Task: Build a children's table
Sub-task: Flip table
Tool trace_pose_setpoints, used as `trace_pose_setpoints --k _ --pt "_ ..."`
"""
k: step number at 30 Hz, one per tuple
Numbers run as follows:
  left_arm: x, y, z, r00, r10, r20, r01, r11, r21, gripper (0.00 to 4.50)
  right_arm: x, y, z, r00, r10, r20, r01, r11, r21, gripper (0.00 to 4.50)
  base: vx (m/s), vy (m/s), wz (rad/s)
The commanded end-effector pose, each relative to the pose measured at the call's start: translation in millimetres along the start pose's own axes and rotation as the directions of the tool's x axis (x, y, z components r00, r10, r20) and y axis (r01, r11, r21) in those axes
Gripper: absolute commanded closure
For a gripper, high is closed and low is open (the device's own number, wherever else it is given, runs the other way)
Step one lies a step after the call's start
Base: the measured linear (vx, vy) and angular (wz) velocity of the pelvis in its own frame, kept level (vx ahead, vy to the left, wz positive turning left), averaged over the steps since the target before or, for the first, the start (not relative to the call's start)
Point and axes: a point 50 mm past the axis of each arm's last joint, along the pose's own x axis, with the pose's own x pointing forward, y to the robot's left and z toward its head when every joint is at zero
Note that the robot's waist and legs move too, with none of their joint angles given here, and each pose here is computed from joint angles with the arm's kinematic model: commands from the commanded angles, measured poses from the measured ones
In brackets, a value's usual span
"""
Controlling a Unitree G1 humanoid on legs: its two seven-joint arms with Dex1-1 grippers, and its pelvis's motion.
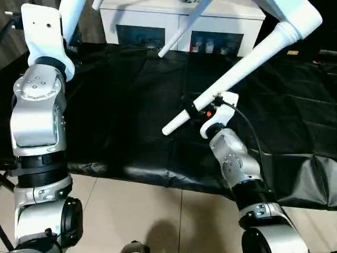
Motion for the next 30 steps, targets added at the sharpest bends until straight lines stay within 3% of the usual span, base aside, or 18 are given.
trace_pose_setpoints --k 1,2,5,13,18,23,25,27,30 --pt "-4 9.5 14.8 0.997 0.043 0.071 -0.038 0.997 -0.071 2.25 4.0 4.3 4.7 0.999 0.029 0.014 -0.03 1.0 0.009 1.82 0.0 0.0 0.0" --pt "-4 9.5 14.7 0.997 0.043 0.07 -0.038 0.997 -0.071 2.25 4.0 4.3 4.8 0.999 0.03 0.015 -0.03 1.0 0.009 2.07 0.0 0.0 0.0" --pt "-5 9.8 12.6 0.997 0.045 0.064 -0.041 0.997 -0.069 2.26 4.3 2.5 7.2 0.999 0.029 0.028 -0.029 1.0 0.008 2.12 0.0 0.0 0.0" --pt "-7 10.1 8.3 0.997 0.051 0.051 -0.047 0.997 -0.067 2.3 4.8 -3.6 17.1 0.998 0.007 0.07 -0.005 0.999 -0.035 2.9 0.0 0.0 0.0" --pt "-8 10.3 3.4 0.998 0.054 0.039 -0.051 0.997 -0.064 2.36 4.5 -6.1 23.0 0.995 -0.008 0.099 0.015 0.997 -0.072 3.03 0.0 0.0 0.0" --pt "-15 11.3 -22.1 0.999 0.049 -0.007 -0.049 0.998 -0.049 2.45 0.0 -6.0 40.8 0.98 -0.027 0.199 0.073 0.971 -0.227 3.04 0.0 0.0 0.0" --pt "-17 11.6 -28.1 0.999 0.047 -0.021 -0.048 0.998 -0.041 2.48 -1.6 -6.1 44.0 0.976 -0.031 0.218 0.085 0.965 -0.246 3.04 0.0 0.0 0.0" --pt "-24 8.6 -46.1 0.998 0.017 -0.053 -0.019 0.999 -0.032 2.65 -10.9 -5.4 52.6 0.964 -0.015 0.266 0.113 0.928 -0.356 3.04 0.0 0.0 0.0" --pt "-30 2.2 -60.6 0.997 -0.026 -0.076 0.023 0.999 -0.042 2.82 -22.4 -4.8 56.0 0.953 -0.003 0.304 0.138 0.895 -0.425 3.05 0.0 0.0 0.0"
